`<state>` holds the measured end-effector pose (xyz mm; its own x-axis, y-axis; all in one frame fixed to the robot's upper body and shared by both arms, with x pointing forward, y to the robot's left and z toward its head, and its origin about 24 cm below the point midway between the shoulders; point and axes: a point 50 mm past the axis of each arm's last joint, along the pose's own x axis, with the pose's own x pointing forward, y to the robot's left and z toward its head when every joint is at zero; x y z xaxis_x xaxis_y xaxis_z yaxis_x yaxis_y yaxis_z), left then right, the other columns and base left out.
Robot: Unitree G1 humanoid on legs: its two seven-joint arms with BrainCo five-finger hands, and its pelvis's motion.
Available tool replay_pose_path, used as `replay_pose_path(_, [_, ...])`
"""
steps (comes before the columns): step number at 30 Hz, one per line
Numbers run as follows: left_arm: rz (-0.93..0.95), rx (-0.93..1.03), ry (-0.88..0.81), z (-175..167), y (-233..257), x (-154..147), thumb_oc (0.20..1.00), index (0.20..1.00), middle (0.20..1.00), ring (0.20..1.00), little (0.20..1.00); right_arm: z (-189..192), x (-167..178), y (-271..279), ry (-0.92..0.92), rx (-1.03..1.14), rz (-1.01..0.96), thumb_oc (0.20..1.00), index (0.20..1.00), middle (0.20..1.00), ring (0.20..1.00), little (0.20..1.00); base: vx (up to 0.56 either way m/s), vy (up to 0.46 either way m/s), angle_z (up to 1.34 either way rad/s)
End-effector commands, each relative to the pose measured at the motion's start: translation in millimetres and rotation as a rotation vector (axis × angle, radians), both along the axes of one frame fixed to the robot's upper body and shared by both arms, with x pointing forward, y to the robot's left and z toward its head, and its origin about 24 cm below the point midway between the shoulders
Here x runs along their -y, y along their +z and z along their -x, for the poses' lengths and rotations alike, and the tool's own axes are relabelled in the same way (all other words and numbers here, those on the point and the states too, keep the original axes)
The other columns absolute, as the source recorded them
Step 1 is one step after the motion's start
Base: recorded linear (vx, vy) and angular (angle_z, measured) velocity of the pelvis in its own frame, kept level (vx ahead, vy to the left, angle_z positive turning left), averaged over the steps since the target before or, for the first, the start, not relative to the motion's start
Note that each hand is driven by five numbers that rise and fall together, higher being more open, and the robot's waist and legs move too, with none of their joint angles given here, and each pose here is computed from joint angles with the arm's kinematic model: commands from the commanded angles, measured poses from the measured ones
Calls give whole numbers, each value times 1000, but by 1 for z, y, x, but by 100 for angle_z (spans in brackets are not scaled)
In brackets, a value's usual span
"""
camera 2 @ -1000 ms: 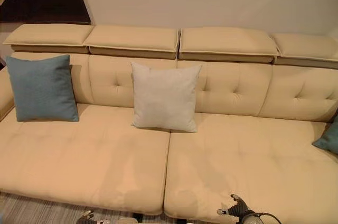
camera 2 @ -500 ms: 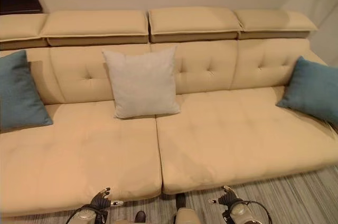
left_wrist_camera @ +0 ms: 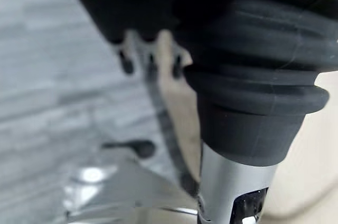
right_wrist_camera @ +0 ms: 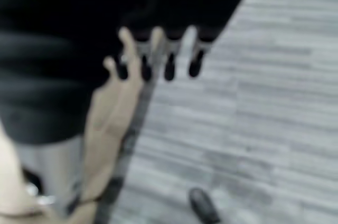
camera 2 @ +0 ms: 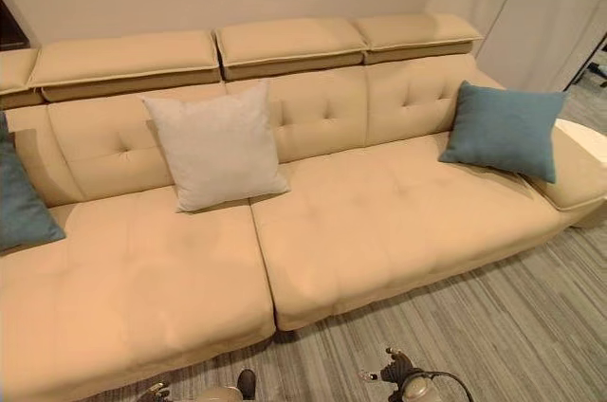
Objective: Pick up all the scattered cushions and arrange them neatly on the sofa.
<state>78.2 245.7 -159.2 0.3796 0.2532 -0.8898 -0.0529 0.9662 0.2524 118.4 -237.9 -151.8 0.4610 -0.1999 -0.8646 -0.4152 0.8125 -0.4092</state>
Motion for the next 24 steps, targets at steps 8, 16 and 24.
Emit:
replay_pose_path(8, [43, 121, -84, -42, 5, 29, 1000, 1000, 1000, 1000, 1000, -23, 11, 10, 32, 66, 45, 1000, 1000, 1000, 1000, 1000, -122, 1, -74])
replay_pose_path(16, [10, 138, -126, -52, 8, 28, 1000, 1000, 1000, 1000, 1000, -22, 7, 8, -18, 57, 29, 1000, 1000, 1000, 1000, 1000, -161, 126, -85])
replay_pose_path(24, [-18, 128, -142, -53, 10, 20, 1000, 1000, 1000, 1000, 1000, -3, 3, 0, -80, 3, 11, 1000, 1000, 1000, 1000, 1000, -121, 36, -80])
